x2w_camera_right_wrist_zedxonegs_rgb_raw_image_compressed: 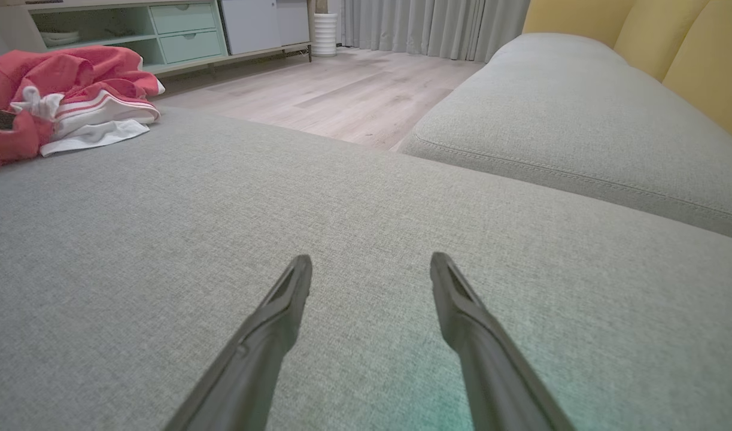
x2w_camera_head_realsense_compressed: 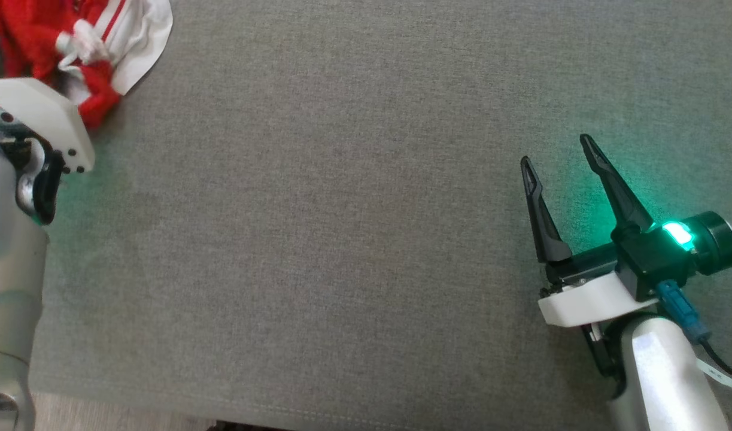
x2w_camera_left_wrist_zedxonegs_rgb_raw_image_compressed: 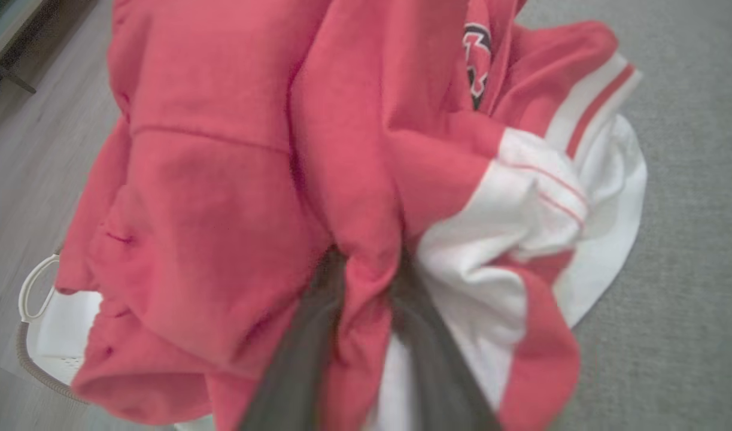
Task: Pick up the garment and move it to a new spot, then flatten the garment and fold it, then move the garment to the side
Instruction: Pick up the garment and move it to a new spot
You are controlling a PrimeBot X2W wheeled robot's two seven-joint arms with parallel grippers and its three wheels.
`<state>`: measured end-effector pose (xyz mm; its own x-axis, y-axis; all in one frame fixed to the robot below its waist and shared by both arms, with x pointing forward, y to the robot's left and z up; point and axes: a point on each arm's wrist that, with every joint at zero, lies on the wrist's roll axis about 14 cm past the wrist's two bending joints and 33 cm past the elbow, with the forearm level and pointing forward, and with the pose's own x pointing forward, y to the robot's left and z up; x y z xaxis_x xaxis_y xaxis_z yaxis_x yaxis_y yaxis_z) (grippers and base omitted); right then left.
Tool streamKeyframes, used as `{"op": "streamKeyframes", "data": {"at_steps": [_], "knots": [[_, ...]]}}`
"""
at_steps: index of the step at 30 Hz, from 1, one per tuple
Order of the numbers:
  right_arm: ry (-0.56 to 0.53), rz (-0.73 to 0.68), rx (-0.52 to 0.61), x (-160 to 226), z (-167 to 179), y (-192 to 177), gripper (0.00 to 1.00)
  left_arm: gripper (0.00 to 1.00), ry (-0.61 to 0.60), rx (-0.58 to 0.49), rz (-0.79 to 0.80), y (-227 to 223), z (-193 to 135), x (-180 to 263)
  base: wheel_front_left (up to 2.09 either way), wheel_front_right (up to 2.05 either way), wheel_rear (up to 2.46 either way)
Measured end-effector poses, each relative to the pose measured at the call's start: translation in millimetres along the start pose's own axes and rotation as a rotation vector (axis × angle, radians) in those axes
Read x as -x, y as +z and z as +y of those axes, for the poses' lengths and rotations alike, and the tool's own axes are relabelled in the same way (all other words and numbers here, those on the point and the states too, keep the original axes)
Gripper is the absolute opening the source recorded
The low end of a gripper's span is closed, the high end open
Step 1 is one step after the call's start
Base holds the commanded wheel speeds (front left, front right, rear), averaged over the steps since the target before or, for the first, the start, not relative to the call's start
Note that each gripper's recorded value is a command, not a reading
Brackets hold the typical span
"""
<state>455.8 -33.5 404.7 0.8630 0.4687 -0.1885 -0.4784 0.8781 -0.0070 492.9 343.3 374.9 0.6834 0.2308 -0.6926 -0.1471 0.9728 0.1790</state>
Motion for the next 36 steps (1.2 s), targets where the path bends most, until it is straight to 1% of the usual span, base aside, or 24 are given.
{"op": "streamKeyframes", "data": {"at_steps": [1,6,12,13,18,21,25,28,30,32,34,36], "knots": [[-0.001,0.0,0.0,0.2,-0.2,0.0,1.0,0.0,0.005,0.002,-0.014,1.4,0.8,-0.1,0.0,0.0,0.0],[-0.007,-0.007,0.008,2.2,-1.7,3.6,1.0,0.0,0.02,0.006,-0.124,23.5,7.2,7.6,0.0,0.0,0.0],[-0.004,-0.056,0.009,8.6,2.2,21.6,1.0,0.0,0.05,-0.043,-0.283,66.5,24.8,36.4,0.0,0.0,0.0],[-0.004,-0.056,0.009,8.6,2.2,21.6,1.0,0.0,0.05,-0.043,-0.283,66.5,24.8,36.4,0.0,0.0,0.0],[-0.004,-0.117,-0.001,20.6,6.4,44.1,1.0,0.0,0.048,-0.113,-0.407,101.8,32.5,73.6,0.0,0.0,0.0],[-0.017,-0.151,-0.003,31.0,5.4,57.5,1.0,0.0,0.01,-0.15,-0.5,130.0,21.0,100.3,0.0,0.0,0.0],[-0.055,-0.18,-0.012,54.8,0.5,67.2,1.0,0.0,-0.078,-0.204,-0.63,166.3,-12.4,141.5,0.0,0.0,0.0],[-0.1,-0.181,-0.018,76.6,-6.8,66.9,1.0,0.0,-0.169,-0.25,-0.72,189.4,-51.3,173.5,0.0,0.0,0.0],[-0.138,-0.19,-0.018,90.8,-14.8,67.9,1.0,0.0,-0.252,-0.276,-0.785,203.5,-86.2,196.2,0.0,0.0,0.0],[-0.182,-0.193,-0.023,104.9,-24.5,67.8,1.0,0.0,-0.36,-0.289,-0.84,213.7,-126.5,220.2,0.0,0.0,0.0],[-0.23,-0.202,-0.024,119.4,-35.0,68.1,1.0,0.0,-0.488,-0.272,-0.886,219.2,-168.9,246.5,0.0,0.0,0.0],[-0.27,-0.204,-0.027,131.7,-43.7,66.8,1.0,0.0,-0.629,-0.222,-0.908,217.9,-207.3,269.8,0.0,0.0,0.0]]}}
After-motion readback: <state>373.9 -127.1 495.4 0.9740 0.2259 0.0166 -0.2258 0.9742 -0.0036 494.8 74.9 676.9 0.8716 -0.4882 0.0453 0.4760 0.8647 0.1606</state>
